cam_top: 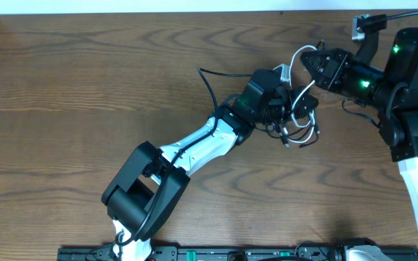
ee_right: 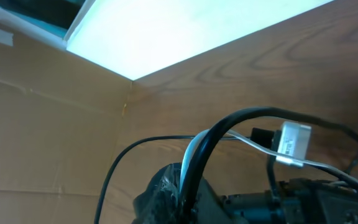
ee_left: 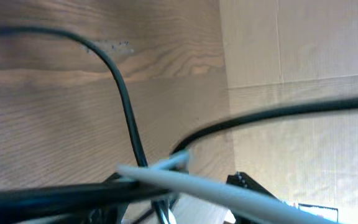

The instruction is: Untangle cables

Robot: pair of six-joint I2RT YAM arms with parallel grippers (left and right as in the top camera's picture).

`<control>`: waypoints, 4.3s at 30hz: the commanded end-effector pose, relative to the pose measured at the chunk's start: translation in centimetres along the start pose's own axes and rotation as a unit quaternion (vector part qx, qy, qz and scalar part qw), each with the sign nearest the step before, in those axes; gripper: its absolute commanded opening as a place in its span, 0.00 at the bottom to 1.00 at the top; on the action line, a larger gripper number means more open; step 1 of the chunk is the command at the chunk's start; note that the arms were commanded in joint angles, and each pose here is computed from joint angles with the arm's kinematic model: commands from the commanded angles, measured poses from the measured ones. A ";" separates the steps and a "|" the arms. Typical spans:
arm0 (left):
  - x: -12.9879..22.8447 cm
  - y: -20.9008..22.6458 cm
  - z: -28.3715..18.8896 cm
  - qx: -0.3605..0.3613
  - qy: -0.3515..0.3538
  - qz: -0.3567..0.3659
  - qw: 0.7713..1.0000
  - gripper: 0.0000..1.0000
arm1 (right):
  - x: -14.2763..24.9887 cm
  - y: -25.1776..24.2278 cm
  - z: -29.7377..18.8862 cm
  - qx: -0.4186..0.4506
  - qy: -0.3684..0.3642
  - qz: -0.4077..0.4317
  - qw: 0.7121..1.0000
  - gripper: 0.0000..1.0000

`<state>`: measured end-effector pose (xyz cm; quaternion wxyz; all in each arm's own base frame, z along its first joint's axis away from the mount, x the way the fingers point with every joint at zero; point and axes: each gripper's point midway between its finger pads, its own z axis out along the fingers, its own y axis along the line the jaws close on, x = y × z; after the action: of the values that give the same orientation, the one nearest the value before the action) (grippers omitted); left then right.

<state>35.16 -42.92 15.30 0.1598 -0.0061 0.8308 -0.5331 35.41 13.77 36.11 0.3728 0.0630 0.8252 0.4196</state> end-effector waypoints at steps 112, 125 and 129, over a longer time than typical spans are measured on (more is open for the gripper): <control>-1.9 11.0 -2.9 -0.229 0.034 0.305 0.924 0.59 | 5.0 -24.7 3.6 0.266 0.197 0.027 0.943 0.83; 0.1 13.6 -1.7 -0.238 0.068 0.277 0.928 0.55 | 4.9 -24.7 3.7 0.265 0.196 0.026 0.944 0.83; 0.7 13.4 -1.4 -0.235 0.073 0.281 0.928 0.50 | 4.9 -24.7 3.7 0.265 0.196 0.026 0.944 0.83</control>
<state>36.50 -35.14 3.72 0.2382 0.2260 0.9112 -0.2487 39.22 2.37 13.41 0.1580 0.0947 0.9622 0.2007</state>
